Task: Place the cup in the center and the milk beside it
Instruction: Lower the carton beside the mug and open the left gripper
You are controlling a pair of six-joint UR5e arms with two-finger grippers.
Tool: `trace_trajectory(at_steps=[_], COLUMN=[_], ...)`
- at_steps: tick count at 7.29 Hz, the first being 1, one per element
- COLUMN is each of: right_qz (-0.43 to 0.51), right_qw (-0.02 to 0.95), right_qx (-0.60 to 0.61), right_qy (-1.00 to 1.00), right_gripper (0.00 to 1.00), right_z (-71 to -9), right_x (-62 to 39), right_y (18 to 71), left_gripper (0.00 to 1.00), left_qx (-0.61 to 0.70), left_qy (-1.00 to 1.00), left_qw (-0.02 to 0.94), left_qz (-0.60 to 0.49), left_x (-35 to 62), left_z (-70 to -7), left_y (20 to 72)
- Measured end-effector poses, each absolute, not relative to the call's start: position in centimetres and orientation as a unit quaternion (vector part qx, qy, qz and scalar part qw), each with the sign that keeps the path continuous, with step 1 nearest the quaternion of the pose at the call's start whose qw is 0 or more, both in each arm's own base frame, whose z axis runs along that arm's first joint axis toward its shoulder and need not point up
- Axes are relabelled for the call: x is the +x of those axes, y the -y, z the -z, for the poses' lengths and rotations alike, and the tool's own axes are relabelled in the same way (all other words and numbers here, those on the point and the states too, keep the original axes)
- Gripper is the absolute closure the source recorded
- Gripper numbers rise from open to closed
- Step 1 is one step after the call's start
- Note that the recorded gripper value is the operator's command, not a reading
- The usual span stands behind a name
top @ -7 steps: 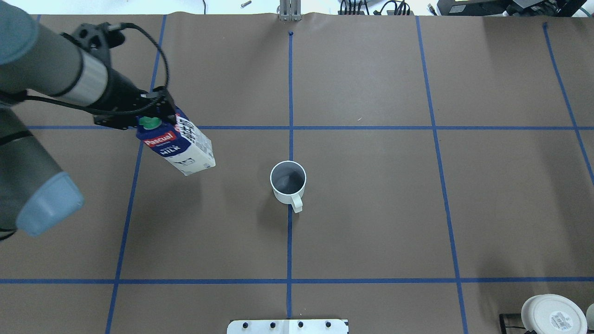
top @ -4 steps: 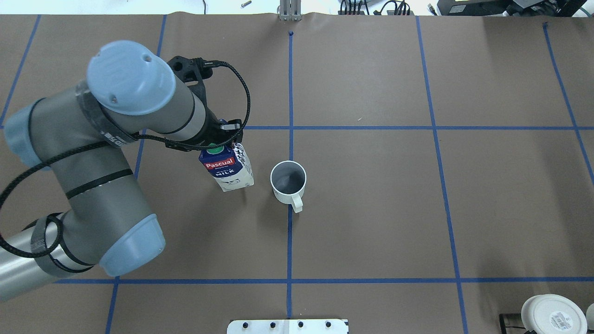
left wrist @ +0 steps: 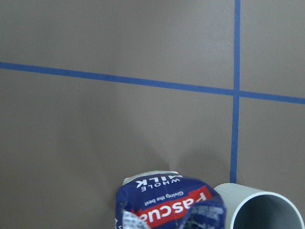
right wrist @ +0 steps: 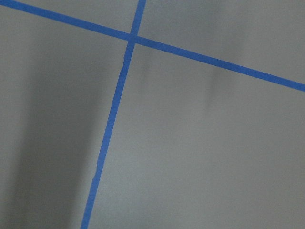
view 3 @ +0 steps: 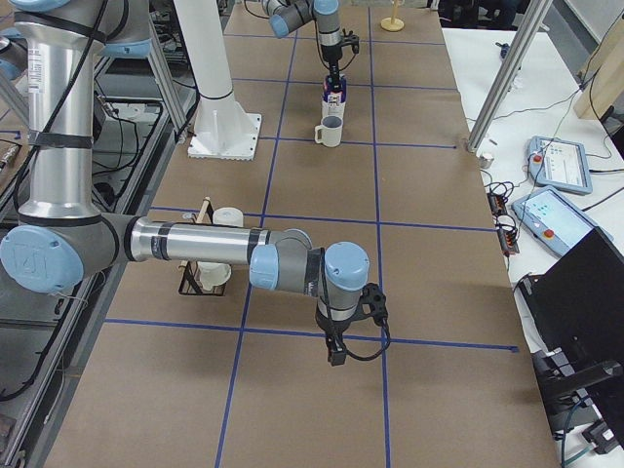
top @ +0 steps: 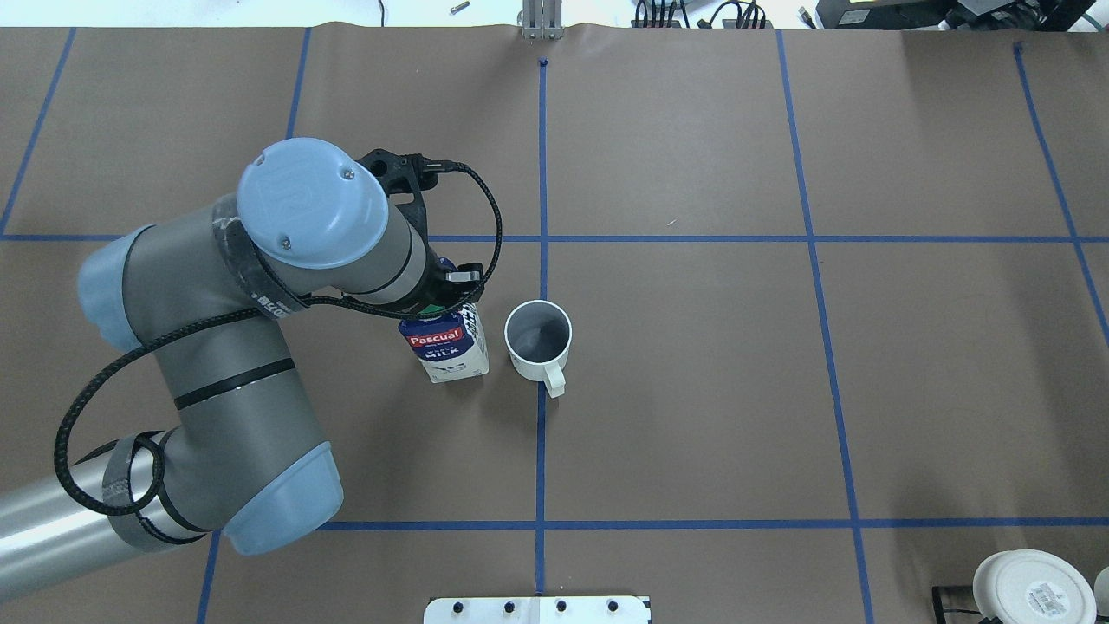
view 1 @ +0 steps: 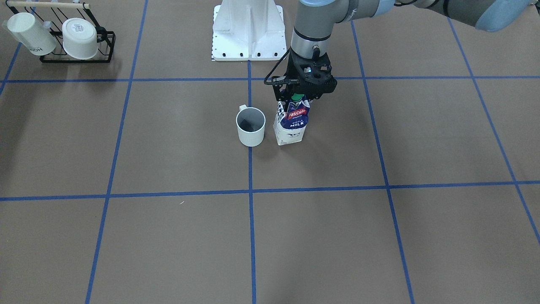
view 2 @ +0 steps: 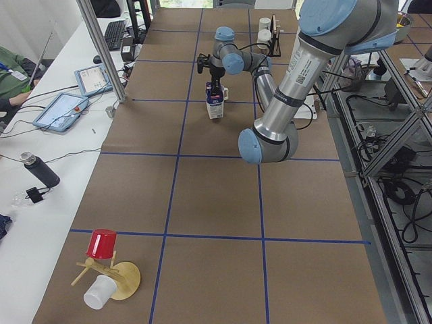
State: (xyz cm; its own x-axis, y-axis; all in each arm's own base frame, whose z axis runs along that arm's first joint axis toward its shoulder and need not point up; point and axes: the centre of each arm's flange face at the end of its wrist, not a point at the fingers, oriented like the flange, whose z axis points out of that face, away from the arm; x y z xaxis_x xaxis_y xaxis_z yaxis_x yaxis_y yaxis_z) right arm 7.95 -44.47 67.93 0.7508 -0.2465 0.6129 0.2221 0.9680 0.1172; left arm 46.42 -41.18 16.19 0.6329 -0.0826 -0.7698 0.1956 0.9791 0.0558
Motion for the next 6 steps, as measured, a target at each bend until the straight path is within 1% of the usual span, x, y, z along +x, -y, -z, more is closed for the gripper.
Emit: trace_trajectory(at_steps=[1,2,3,6], right_qz=[0.125,0.125,0.124,0.124], right_qw=[0.935,0.935,0.935,0.935], right_qx=[0.018,0.018,0.018,0.017], right_qy=[0.330,0.330,0.330,0.331], right_gripper=[0.00,0.00,0.00,0.00], right_z=[-67.95,-67.98,-68.01,-68.13], right_x=[7.96,7.99,7.99,7.96], right_y=[44.46,44.45,44.44,44.43], left_gripper=[0.90,0.24,0.02,0.01], left_qx=[0.066,0.067,0.067,0.069], left_qy=[-0.424,-0.428,-0.430,-0.428], left_qw=[0.900,0.899,0.898,0.899], left_qz=[0.073,0.070,0.068,0.066], left_x=[46.88,47.13,47.25,47.26], left_z=[-15.92,-15.48,-15.20,-15.35], left_y=[40.73,40.48,40.37,40.27])
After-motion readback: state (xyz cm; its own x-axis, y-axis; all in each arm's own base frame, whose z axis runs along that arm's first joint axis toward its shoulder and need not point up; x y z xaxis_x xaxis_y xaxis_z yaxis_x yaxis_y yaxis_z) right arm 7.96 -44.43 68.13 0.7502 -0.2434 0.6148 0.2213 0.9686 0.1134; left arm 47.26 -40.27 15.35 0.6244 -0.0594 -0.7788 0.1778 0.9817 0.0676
